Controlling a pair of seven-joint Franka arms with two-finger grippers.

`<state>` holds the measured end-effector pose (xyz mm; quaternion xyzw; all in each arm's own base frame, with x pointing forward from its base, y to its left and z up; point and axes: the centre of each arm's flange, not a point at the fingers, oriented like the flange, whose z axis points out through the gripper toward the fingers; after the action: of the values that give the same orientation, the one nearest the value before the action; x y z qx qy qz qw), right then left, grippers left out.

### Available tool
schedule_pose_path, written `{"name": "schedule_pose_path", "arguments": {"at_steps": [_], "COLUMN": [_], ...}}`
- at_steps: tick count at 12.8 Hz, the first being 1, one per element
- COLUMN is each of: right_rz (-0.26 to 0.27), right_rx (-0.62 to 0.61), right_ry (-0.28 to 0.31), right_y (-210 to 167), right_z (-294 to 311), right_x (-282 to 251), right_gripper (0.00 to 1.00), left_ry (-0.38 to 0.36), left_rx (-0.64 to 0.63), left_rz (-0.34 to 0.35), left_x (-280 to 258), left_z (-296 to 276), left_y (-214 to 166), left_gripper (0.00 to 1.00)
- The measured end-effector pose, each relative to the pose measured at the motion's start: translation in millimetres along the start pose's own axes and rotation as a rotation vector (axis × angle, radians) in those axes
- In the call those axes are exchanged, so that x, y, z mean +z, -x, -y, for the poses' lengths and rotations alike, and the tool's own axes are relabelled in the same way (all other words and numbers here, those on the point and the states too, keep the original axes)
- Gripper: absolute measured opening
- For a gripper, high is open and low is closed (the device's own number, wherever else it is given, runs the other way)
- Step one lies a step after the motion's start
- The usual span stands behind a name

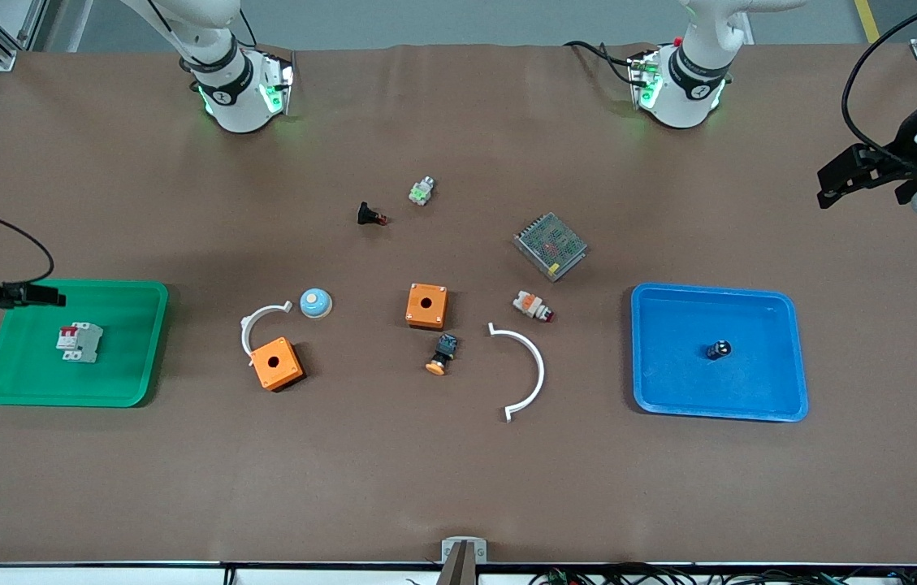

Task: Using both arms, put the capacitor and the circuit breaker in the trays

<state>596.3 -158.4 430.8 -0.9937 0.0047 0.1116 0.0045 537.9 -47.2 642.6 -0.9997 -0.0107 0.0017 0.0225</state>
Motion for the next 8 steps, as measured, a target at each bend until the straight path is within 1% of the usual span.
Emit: {"name": "schedule_pose_path", "arguments": {"at_steps": [1,3,6,8], "right_rz": [0.004,-0.011,-0.039,-0.04], "right_rx": [0.012,0.01,0.011,0.01], "right_ry": [0.012,0.027,-0.01,-0.051], "right_y": [17,59,116,139], "right_z": [30,74,90,107], "right_x": [-32,-91,-144,-160], "right_gripper": [0.97,0.98,0.99,0.99], "left_ry": [0.0,-0.001,-0.001,-0.001], "left_rx": [0.001,0.001,0.0,0.0], "left_rz": [0.004,0.009,0.012,0.012], "left_x": [2,5,6,6], "left_z": [-1,0,0,0], "left_y": [0,-1,-2,-2], "left_gripper": [1.0,1.0,1.0,1.0]}}
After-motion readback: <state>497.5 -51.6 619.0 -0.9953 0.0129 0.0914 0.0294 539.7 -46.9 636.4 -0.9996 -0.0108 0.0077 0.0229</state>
